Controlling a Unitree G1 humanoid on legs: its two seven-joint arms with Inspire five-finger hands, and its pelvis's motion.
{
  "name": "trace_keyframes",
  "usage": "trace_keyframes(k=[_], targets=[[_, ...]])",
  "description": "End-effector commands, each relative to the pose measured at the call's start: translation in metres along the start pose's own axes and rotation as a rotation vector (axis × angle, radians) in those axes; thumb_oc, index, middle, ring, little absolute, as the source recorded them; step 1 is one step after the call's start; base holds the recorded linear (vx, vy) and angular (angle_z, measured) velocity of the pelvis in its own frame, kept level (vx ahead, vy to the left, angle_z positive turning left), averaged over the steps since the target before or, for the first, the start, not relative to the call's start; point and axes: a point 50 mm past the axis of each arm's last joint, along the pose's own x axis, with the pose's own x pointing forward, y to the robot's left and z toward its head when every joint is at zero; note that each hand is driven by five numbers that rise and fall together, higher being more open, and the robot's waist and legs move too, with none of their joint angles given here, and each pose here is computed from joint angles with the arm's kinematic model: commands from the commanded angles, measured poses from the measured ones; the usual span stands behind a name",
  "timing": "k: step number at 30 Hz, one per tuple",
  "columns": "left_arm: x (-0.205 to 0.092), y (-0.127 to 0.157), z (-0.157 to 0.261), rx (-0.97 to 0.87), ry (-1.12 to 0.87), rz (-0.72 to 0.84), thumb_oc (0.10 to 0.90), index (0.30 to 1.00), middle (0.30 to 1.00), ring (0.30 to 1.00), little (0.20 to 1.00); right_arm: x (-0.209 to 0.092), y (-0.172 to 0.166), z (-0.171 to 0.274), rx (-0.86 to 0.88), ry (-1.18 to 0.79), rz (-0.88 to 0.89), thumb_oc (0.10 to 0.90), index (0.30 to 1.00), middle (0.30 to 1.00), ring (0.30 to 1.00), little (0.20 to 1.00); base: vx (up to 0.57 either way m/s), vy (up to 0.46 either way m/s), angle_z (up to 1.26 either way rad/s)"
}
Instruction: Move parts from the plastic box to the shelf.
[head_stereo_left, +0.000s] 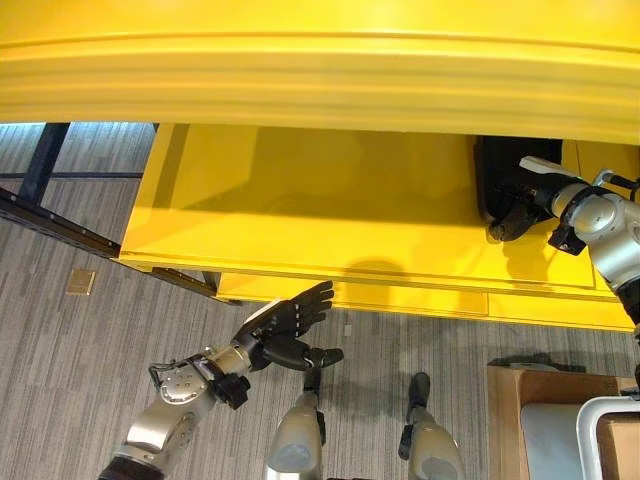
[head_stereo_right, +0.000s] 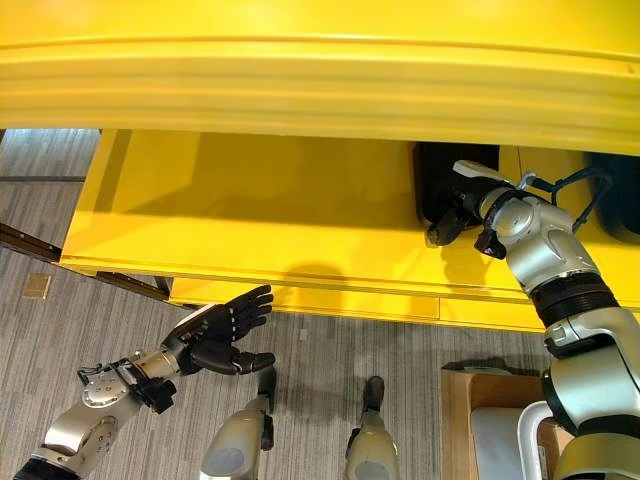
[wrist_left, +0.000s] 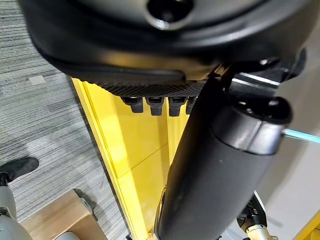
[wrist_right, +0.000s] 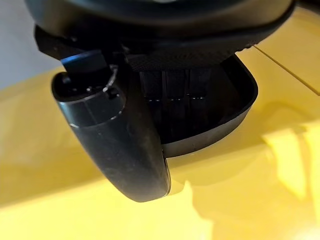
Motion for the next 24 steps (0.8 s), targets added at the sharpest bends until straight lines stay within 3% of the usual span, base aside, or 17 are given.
trace_keyframes(k=[1, 19, 20, 21, 22, 23, 24], targets=[[0.003, -0.020, 0.022, 0.013, -0.150, -0.093, 0.900, 1.000, 1.000, 1.000, 1.000, -0.015, -0.066, 0.033, -0.059, -0.079, -0.225, 0.400, 0.300, 0.300, 0.300, 0.300, 0.00, 0.000, 0.00], [0.006, -0.021, 0.029, 0.025, -0.177, -0.092, 0.900, 1.000, 1.000, 1.000, 1.000, -0.014, -0.068, 0.032, -0.003, -0.055, -0.224, 0.408, 0.311, 0.311, 0.311, 0.311, -0.02, -0.010, -0.01], [0.007, -0.021, 0.029, 0.029, -0.183, -0.096, 0.900, 1.000, 1.000, 1.000, 1.000, -0.014, -0.067, 0.032, 0.015, -0.051, -0.213, 0.520, 0.467, 0.467, 0.467, 0.467, -0.06, 0.000, -0.01], [0.007, -0.022, 0.030, 0.028, -0.189, -0.099, 0.900, 1.000, 1.000, 1.000, 1.000, -0.013, -0.067, 0.032, 0.010, -0.050, -0.211, 0.549, 0.509, 0.509, 0.509, 0.509, -0.05, 0.007, 0.01], [0.007, -0.022, 0.030, 0.025, -0.192, -0.101, 0.900, 1.000, 1.000, 1.000, 1.000, -0.013, -0.067, 0.032, 0.001, -0.049, -0.213, 0.680, 0.693, 0.693, 0.693, 0.693, -0.03, 0.011, 0.00], [0.008, -0.023, 0.031, 0.022, -0.196, -0.103, 0.900, 1.000, 1.000, 1.000, 1.000, -0.013, -0.066, 0.031, -0.013, -0.045, -0.213, 0.900, 1.000, 1.000, 1.000, 1.000, 0.00, 0.000, 0.00], [0.008, -0.023, 0.032, 0.021, -0.202, -0.097, 0.900, 1.000, 1.000, 1.000, 1.000, -0.013, -0.064, 0.029, -0.025, -0.036, -0.213, 0.900, 1.000, 1.000, 1.000, 1.000, 0.00, 0.000, 0.00]])
